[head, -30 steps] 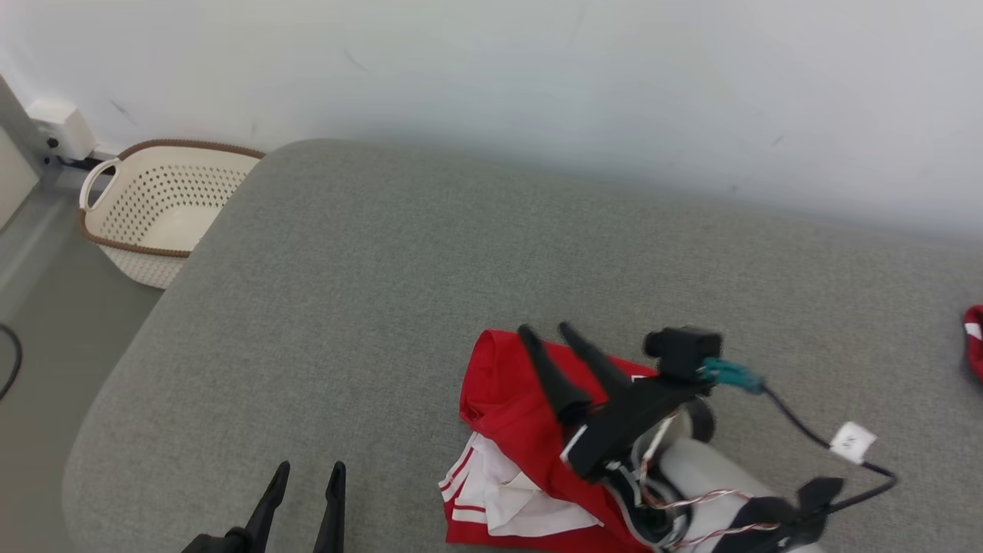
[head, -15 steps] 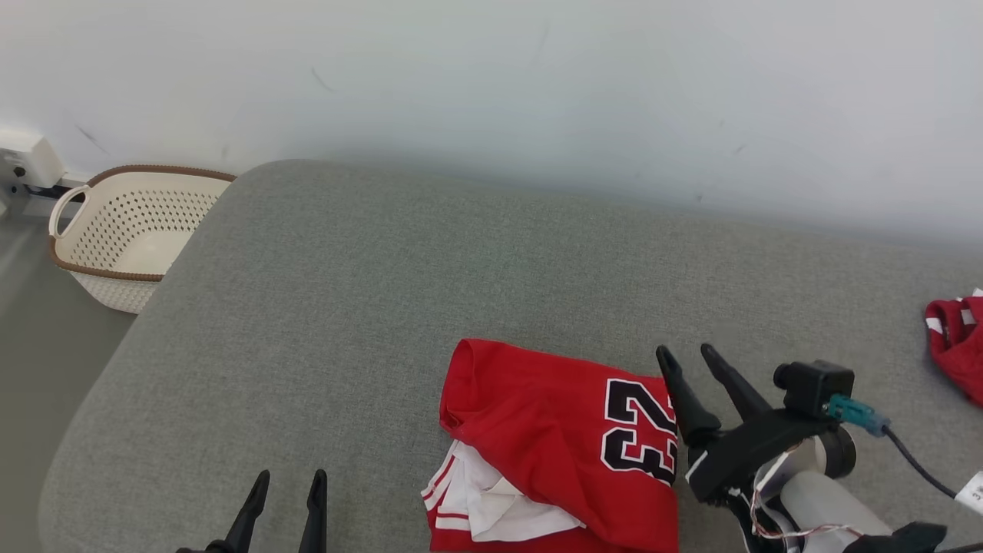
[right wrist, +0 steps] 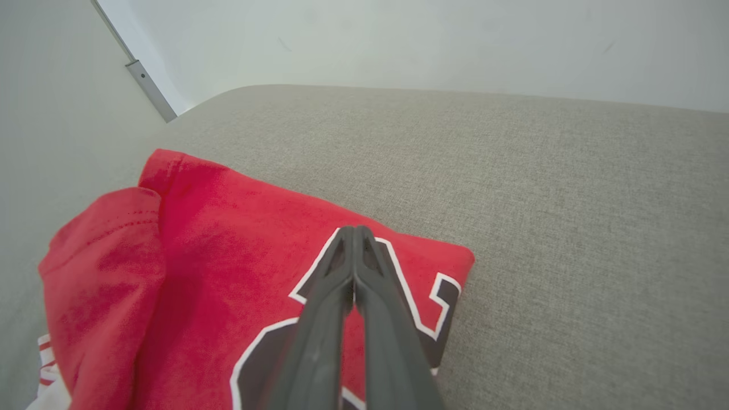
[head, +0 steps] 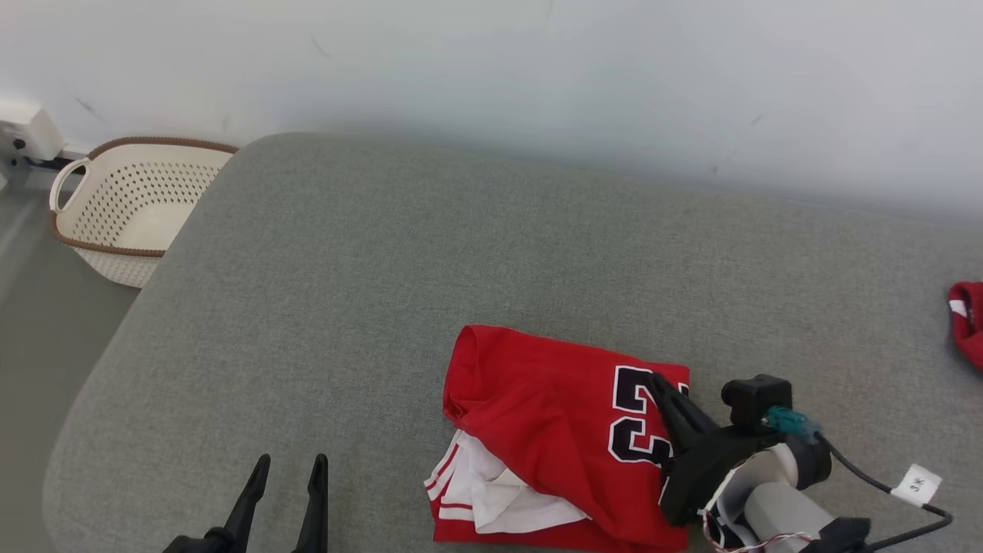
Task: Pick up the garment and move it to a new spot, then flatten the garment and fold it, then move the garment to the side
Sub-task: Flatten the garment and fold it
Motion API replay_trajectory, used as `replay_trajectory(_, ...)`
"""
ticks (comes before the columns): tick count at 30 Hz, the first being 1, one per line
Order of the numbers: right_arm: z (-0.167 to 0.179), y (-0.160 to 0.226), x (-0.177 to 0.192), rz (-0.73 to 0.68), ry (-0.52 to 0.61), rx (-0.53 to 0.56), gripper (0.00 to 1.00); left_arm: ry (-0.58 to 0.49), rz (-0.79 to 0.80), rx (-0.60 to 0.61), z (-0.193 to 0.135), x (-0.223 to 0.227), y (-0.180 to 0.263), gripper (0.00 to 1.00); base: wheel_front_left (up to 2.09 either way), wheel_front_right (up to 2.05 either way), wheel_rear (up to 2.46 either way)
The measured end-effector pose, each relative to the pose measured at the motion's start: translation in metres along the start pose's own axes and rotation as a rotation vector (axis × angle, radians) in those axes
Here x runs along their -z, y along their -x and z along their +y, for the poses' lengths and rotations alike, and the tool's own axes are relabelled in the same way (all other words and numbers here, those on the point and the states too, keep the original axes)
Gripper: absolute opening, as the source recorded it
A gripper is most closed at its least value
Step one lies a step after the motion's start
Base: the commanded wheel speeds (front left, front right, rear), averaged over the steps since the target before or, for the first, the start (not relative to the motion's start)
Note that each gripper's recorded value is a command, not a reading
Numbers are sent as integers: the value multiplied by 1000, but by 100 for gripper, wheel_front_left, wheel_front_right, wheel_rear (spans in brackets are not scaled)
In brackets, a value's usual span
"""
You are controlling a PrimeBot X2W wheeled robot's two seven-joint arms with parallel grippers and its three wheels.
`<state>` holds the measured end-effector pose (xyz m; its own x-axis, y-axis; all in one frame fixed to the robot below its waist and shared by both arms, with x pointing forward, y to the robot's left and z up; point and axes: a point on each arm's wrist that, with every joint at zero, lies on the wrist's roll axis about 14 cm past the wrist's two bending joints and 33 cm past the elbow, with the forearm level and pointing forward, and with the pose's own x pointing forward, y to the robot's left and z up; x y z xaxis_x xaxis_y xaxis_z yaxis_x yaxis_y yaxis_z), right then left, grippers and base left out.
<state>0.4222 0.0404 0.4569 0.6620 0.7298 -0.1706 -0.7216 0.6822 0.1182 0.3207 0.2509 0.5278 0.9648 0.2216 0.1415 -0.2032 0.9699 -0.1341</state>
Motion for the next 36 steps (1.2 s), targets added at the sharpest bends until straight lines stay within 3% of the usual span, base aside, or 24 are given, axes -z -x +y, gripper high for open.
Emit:
replay_trajectory(14,28,-22,35,93,3,-62,0,-18,9,-31,9,1,-5,100,0,0,0)
replay_trajectory(26,108,-39,34,83,-13,-266,0,-27,7,-76,22,-2,1,100,0,0,0)
replay_trajectory(36,172,-19,46,116,-75,-440,0,-25,-5,-104,29,-6,6,100,0,0,0)
